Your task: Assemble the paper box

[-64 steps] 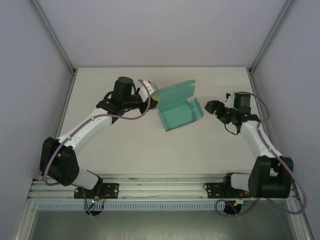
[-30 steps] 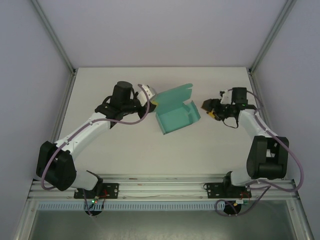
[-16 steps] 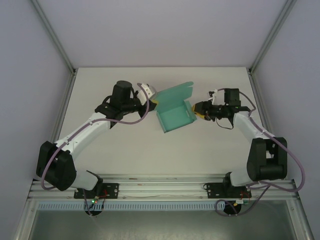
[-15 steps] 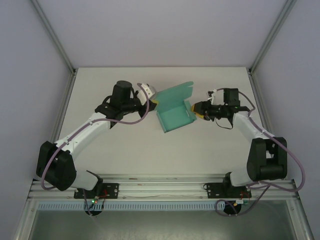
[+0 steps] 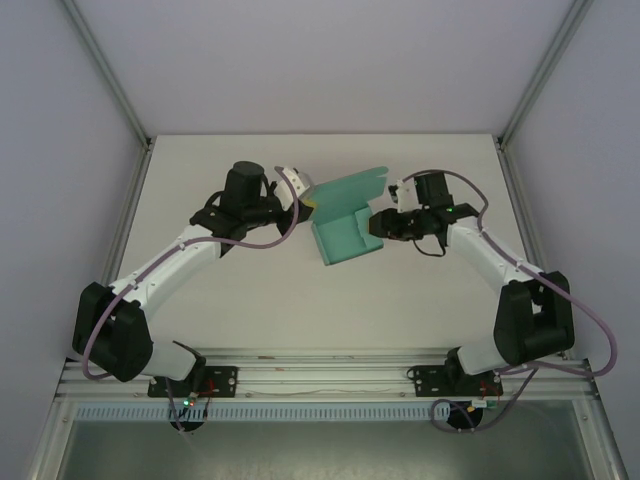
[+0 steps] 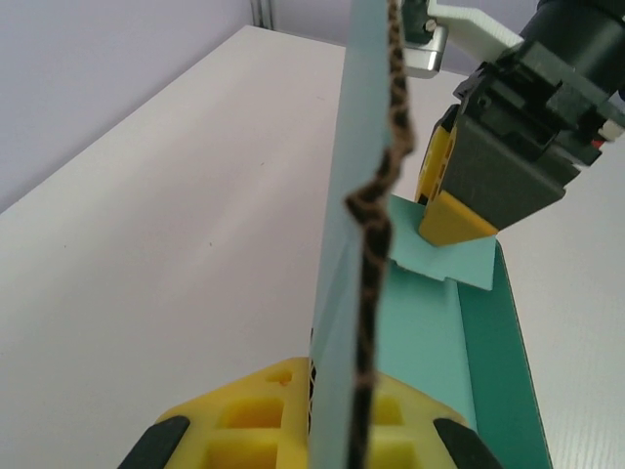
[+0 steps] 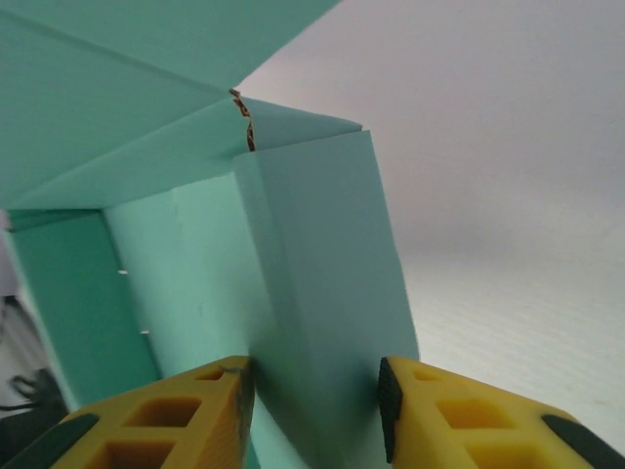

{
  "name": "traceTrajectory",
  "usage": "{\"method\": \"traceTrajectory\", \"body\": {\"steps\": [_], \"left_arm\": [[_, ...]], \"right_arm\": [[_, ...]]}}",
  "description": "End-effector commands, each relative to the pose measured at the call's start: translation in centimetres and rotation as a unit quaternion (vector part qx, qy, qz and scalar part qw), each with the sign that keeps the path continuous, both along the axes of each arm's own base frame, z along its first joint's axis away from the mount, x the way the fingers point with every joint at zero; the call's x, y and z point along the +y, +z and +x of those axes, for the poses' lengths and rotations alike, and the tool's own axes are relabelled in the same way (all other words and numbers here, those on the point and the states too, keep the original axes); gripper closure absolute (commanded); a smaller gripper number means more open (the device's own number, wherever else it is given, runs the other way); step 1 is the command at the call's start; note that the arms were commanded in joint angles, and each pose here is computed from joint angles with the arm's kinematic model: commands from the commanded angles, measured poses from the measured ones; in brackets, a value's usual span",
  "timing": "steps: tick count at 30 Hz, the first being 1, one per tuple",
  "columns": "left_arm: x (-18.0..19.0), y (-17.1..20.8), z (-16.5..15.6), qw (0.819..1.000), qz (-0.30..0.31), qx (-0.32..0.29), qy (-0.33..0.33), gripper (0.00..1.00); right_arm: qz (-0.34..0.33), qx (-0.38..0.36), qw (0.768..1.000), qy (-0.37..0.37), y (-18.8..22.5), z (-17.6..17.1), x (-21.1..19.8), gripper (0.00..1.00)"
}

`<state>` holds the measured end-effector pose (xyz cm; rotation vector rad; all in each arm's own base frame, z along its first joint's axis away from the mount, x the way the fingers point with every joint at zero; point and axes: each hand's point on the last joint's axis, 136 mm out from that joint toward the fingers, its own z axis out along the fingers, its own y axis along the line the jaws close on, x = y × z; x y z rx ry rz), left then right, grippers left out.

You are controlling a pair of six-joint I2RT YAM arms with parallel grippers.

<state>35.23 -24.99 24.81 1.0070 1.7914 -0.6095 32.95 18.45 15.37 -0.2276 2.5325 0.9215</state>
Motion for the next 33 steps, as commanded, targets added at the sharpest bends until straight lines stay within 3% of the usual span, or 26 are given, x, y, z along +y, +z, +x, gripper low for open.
{"method": "traceTrajectory", "body": {"steps": [1, 7, 10, 13, 17, 21, 29, 33], "left_arm": [[-0.8, 2.5, -0.7, 0.999, -0.025, -0.023, -0.015, 1.00], [-1.2, 2.4, -0.7, 0.999, -0.031, -0.016, -0.018, 1.00], [-1.4, 2.4, -0.5, 0.999, -0.034, -0.011, -0.016, 1.00], [-1.5, 2.4, -0.3, 0.999, -0.038, -0.005, -0.010, 1.00], [-1.6, 2.9, -0.1, 0.999, -0.048, -0.004, -0.002, 1.00], [-1.5, 3.5, 0.4, 0.998, -0.054, -0.008, 0.011, 1.00], [-1.5, 3.8, 0.9, 0.998, -0.056, -0.006, 0.021, 1.00], [-1.4, 3.7, 1.2, 0.998, -0.056, -0.005, 0.026, 1.00]], "right_arm": [[-0.080, -0.029, 0.996, -0.007, -1.4, 0.6, -1.1, 0.63], [-0.132, -0.056, 0.990, -0.015, -2.2, 1.1, -1.4, 0.72], [-0.199, -0.078, 0.977, -0.025, -2.8, 1.5, -2.0, 0.85], [-0.296, -0.099, 0.947, -0.071, -3.3, 2.4, -3.8, 0.93], [-0.433, -0.121, 0.881, -0.144, -3.1, 2.9, -7.3, 1.00], [-0.528, -0.124, 0.815, -0.201, -2.5, 2.7, -10.2, 1.00], [-0.607, -0.134, 0.751, -0.222, -1.9, 3.4, -11.1, 1.00], [-0.608, -0.135, 0.756, -0.203, -3.0, 3.8, -10.6, 0.99]]}}
